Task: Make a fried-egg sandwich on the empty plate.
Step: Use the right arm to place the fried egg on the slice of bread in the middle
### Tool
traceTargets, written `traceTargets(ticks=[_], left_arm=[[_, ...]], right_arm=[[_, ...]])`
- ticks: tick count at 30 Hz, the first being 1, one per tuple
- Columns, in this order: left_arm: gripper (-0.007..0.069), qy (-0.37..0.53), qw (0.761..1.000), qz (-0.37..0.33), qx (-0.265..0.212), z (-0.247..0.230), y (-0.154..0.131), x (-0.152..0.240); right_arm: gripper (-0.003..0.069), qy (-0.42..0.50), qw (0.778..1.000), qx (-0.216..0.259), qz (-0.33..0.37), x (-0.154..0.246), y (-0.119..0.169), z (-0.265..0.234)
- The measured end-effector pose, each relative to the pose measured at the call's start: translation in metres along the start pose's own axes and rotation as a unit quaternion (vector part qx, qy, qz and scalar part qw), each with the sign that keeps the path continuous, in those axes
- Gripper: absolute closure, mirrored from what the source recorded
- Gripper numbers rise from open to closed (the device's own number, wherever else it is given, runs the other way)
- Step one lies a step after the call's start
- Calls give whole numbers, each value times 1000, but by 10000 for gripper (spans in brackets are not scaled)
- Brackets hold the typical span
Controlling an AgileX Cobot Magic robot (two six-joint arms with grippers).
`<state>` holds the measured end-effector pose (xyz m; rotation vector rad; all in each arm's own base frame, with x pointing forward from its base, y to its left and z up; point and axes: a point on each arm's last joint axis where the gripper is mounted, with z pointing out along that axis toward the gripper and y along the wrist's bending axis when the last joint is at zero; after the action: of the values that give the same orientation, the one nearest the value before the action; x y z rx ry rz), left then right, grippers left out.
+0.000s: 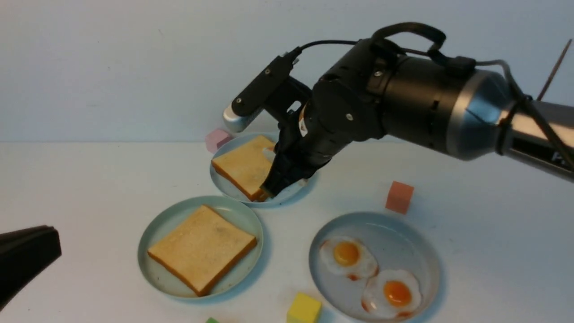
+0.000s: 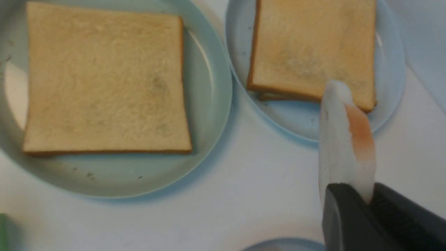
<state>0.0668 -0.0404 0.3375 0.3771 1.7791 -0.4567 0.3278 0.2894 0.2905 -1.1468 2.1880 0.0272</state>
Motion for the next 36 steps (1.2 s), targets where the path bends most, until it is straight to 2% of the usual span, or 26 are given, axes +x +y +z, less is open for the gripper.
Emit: traceTargets(ticks=[4, 5, 7, 12, 20, 36], left_arm=[[638, 25, 999, 6, -26, 0, 5, 5], [638, 26, 999, 6, -28, 0, 5, 5], [638, 35, 998, -10, -52, -1, 9, 6], [638, 47, 994, -31, -92, -2, 16, 9], [638, 59, 992, -38, -109, -3, 19, 11], [638, 71, 990, -39, -112, -3, 19, 14]], right_arm=[[585, -16, 999, -34, -26, -11, 40, -3], [585, -17, 999, -36, -27, -12, 42, -3], [585, -30, 997, -55, -42, -16, 67, 14], [585, -39, 996, -66, -50, -16, 85, 50], [585, -45, 995, -46, -79, -20, 88, 80], [585, -38, 996, -30, -80, -26, 83, 77]])
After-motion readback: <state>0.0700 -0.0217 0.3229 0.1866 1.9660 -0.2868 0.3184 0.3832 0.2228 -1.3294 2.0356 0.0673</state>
